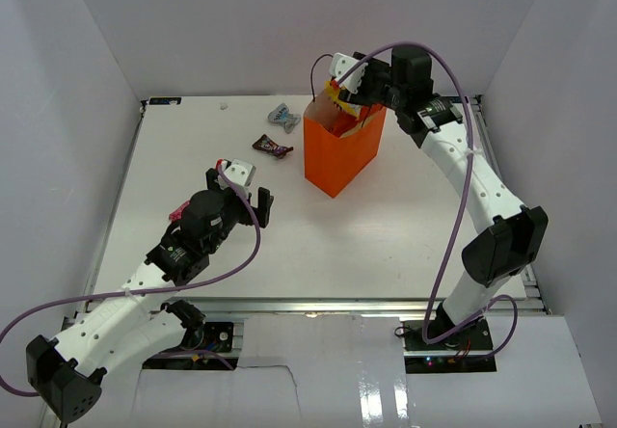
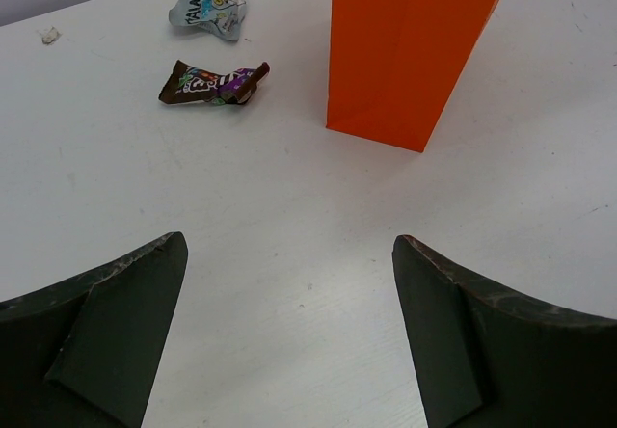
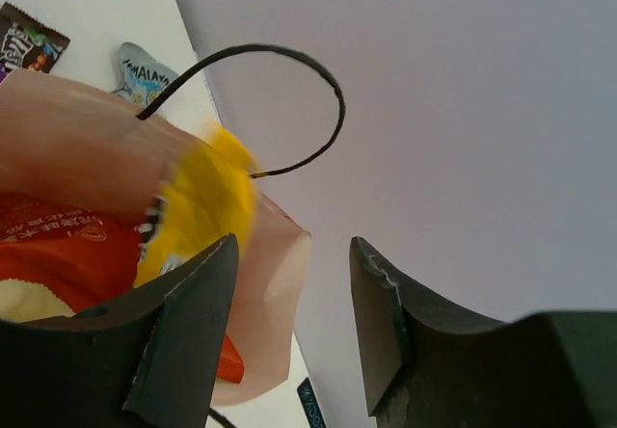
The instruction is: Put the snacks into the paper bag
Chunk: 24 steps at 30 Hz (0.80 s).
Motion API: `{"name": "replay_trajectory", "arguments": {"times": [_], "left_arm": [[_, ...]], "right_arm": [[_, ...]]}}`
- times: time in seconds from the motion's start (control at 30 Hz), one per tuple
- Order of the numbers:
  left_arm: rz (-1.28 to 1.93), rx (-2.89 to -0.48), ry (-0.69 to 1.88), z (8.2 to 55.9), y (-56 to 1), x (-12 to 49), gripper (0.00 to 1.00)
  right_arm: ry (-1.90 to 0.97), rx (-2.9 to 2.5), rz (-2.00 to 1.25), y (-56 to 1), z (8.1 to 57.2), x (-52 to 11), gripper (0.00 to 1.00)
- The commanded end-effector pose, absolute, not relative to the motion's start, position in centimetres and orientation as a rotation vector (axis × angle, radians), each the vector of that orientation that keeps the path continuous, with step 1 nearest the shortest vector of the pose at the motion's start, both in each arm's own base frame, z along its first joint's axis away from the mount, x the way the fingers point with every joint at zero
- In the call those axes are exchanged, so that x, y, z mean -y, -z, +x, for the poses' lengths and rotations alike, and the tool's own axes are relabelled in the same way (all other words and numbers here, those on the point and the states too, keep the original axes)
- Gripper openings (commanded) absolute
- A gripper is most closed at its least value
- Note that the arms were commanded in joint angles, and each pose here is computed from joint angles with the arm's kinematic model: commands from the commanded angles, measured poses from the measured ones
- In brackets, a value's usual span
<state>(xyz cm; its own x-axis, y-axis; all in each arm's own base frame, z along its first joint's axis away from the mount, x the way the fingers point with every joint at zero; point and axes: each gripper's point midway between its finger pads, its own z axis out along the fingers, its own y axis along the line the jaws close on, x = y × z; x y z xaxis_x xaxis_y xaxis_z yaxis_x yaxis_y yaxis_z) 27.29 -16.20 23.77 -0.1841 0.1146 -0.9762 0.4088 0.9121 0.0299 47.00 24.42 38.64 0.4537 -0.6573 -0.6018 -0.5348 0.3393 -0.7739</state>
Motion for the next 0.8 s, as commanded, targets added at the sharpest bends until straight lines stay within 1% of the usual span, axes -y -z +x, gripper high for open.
{"name": "replay_trajectory", "arguments": {"times": [0.0,0.17,0.23,0.3,0.37,0.43,0.47,0.5,0.53,0.57,0.6,0.63,0.67,0.77], "left_arm": [[0.391,-1.724,0.283,27.3,-24.5,16.1,0.98],[0.386,-1.725,0.277,27.3,-24.5,16.0,0.98],[0.383,-1.727,0.275,27.3,-24.4,15.9,0.98],[0.368,-1.728,0.272,27.4,-24.4,15.8,0.98],[0.347,-1.732,0.274,27.6,-24.3,15.7,0.98],[0.315,-1.742,0.264,27.9,-24.1,15.3,0.98],[0.300,-1.749,0.263,28.1,-24.0,15.2,0.98],[0.271,-1.758,0.263,28.3,-23.9,15.0,0.98],[0.256,-1.776,0.258,28.5,-23.4,14.9,0.98],[0.239,-1.794,0.251,28.7,-23.1,14.7,0.98],[0.193,-1.807,0.247,29.1,-23.1,14.3,0.98],[0.159,-1.831,0.232,29.4,-22.7,13.9,0.98],[0.082,-1.867,0.229,29.8,-22.0,13.4,0.98],[-0.105,-1.934,0.171,30.4,-21.3,11.5,0.96]], "right_arm": [[0.184,-1.108,-1.351,-41.7,45.7,-24.5,0.57],[0.152,-1.114,-1.334,-42.3,45.1,-24.9,0.62],[0.085,-1.140,-1.303,-42.8,44.2,-25.1,0.63],[0.007,-1.122,-1.261,-45.1,42.6,-25.4,0.64],[-0.118,-1.148,-1.182,-47.2,40.1,-25.2,0.69],[-0.205,-1.177,-1.141,-47.8,38.1,-25.0,0.73],[-0.279,-1.183,-1.099,-48.9,36.0,-24.5,0.74],[-0.327,-1.237,-1.099,-46.9,35.5,-24.3,0.74],[-0.358,-1.229,-1.083,-47.4,33.6,-23.6,0.74],[-0.419,-1.241,-1.095,-46.4,32.5,-23.6,0.74],[-0.484,-1.342,-1.090,-42.7,32.3,-23.3,0.74],[-0.516,-1.346,-1.087,-42.2,30.6,-22.7,0.74],[-0.607,-1.431,-1.105,-37.9,29.8,-22.6,0.74],[-0.702,-1.482,-1.127,-33.8,26.8,-21.7,0.75]]}}
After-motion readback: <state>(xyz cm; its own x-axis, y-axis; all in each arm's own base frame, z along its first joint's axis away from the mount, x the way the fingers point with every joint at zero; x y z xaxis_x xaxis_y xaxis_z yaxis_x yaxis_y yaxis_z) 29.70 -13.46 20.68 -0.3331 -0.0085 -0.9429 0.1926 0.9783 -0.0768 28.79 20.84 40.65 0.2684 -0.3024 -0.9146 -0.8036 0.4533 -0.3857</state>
